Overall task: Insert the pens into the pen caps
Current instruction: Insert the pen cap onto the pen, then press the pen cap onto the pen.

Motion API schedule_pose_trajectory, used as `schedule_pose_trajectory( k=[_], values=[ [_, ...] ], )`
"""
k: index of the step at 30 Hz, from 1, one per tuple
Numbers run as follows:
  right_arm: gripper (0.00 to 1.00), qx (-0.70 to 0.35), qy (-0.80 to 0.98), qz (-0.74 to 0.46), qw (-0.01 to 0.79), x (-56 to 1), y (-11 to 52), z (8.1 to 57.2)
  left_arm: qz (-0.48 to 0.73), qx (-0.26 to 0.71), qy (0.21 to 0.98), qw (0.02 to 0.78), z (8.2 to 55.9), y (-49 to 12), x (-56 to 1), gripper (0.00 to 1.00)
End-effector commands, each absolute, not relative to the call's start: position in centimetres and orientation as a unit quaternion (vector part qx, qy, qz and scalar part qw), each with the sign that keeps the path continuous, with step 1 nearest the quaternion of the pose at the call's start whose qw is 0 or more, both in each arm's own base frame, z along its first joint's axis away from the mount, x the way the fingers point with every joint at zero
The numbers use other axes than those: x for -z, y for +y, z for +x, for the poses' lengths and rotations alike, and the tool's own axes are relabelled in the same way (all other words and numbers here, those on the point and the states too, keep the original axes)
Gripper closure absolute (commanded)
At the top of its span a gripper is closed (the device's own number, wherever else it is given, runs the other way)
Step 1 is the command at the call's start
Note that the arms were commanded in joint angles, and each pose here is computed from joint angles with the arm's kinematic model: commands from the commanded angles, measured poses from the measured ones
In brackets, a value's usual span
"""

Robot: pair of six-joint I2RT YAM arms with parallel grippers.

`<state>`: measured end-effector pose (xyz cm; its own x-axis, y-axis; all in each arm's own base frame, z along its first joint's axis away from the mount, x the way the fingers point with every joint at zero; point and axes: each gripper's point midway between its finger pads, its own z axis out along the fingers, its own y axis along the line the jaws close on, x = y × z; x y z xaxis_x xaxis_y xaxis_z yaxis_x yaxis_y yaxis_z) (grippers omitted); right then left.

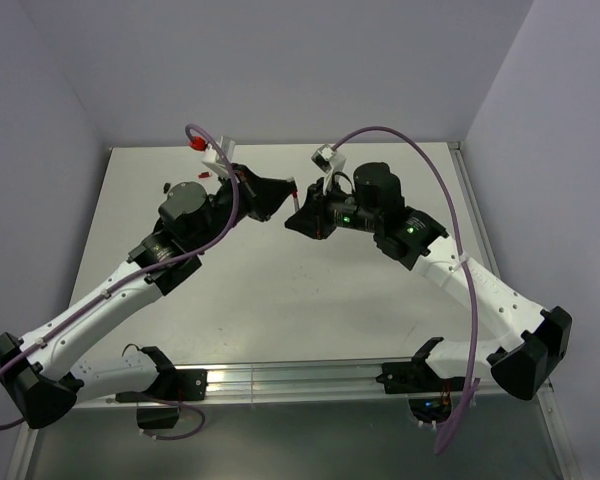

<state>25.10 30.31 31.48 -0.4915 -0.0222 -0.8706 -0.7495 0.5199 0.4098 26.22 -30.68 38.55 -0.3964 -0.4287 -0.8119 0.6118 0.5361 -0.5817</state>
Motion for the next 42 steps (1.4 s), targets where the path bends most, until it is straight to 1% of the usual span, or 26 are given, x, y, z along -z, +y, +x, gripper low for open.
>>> schedule_pose_trajectory(
  k=[1, 8, 13, 19, 23, 25, 27, 28, 29, 31, 33, 34, 35, 37, 38, 39, 40, 42],
  values=[
    [1.0, -0.436, 0.483, -0.158, 0.742, -53.9, 25.6, 28.2, 0.204, 0.454, 0.835, 0.233, 14.0, -32.3, -23.7, 0.92],
    [1.0, -0.437, 0.483, -0.182, 0.737, -53.9, 26.2, 27.5, 0.203, 0.434, 0.84, 0.257, 14.6, -31.5, -24.3, 0.83],
    [1.0, -0.43, 0.494, -0.209, 0.726, -53.0, 27.2, 27.4, 0.203, 0.406, 0.851, 0.264, 15.2, -30.9, -24.2, 0.82],
    [1.0, -0.42, 0.504, -0.223, 0.721, -52.1, 27.9, 27.3, 0.2, 0.403, 0.849, 0.275, 15.4, -30.6, -24.9, 0.82],
    [1.0, -0.417, 0.509, -0.226, 0.718, -51.7, 28.1, 27.4, 0.189, 0.396, 0.851, 0.29, 15.8, -30.2, -25.3, 0.8],
    [1.0, -0.415, 0.512, -0.227, 0.717, -51.6, 28.1, 27.4, 0.165, 0.374, 0.857, 0.313, 16.9, -29.4, -25.3, 0.76],
    [1.0, -0.413, 0.516, -0.229, 0.715, -51.4, 28.1, 27.4, 0.129, 0.344, 0.866, 0.34, 18.1, -28.1, -25.5, 0.69],
    [1.0, -0.411, 0.524, -0.229, 0.71, -51.0, 28.1, 27.4, 0.116, 0.343, 0.866, 0.344, 18.3, -27.8, -25.8, 0.68],
    [1.0, -0.41, 0.528, -0.226, 0.709, -50.8, 28.0, 27.3, 0.087, 0.319, 0.866, 0.374, 19.6, -26.6, -26.3, 0.66],
    [1.0, -0.411, 0.542, -0.228, 0.697, -49.6, 27.9, 26.9, 0.053, 0.313, 0.863, 0.393, 20.9, -25.0, -27.2, 0.63],
    [1.0, -0.422, 0.554, -0.23, 0.68, -48.5, 28.2, 26.3, 0.013, 0.309, 0.853, 0.421, 22.8, -22.8, -28.7, 0.58],
    [1.0, -0.424, 0.568, -0.232, 0.666, -47.1, 28.4, 26.2, 0.004, 0.31, 0.846, 0.434, 23.4, -22.2, -29.4, 0.57],
    [1.0, -0.428, 0.569, -0.232, 0.662, -46.9, 28.3, 25.7, -0.011, 0.308, 0.837, 0.452, 24.4, -21.1, -30.6, 0.56],
    [1.0, -0.443, 0.584, -0.237, 0.638, -44.9, 28.8, 24.8, -0.013, 0.298, 0.827, 0.476, 25.1, -20.1, -32.1, 0.52],
    [1.0, -0.452, 0.584, -0.238, 0.631, -44.7, 28.9, 24.1, -0.016, 0.302, 0.814, 0.496, 25.5, -19.6, -34.0, 0.51],
    [1.0, -0.456, 0.587, -0.242, 0.623, -44.2, 29.1, 23.7, -0.009, 0.309, 0.804, 0.508, 25.5, -19.6, -35.2, 0.36],
    [1.0, -0.458, 0.595, -0.246, 0.613, -43.3, 29.3, 23.4, 0.002, 0.31, 0.796, 0.521, 25.5, -19.6, -36.2, 0.29],
    [1.0, -0.461, 0.602, -0.25, 0.602, -42.7, 29.7, 23.0, 0.015, 0.329, 0.768, 0.549, 25.3, -19.7, -39.2, 0.29]
  ],
)
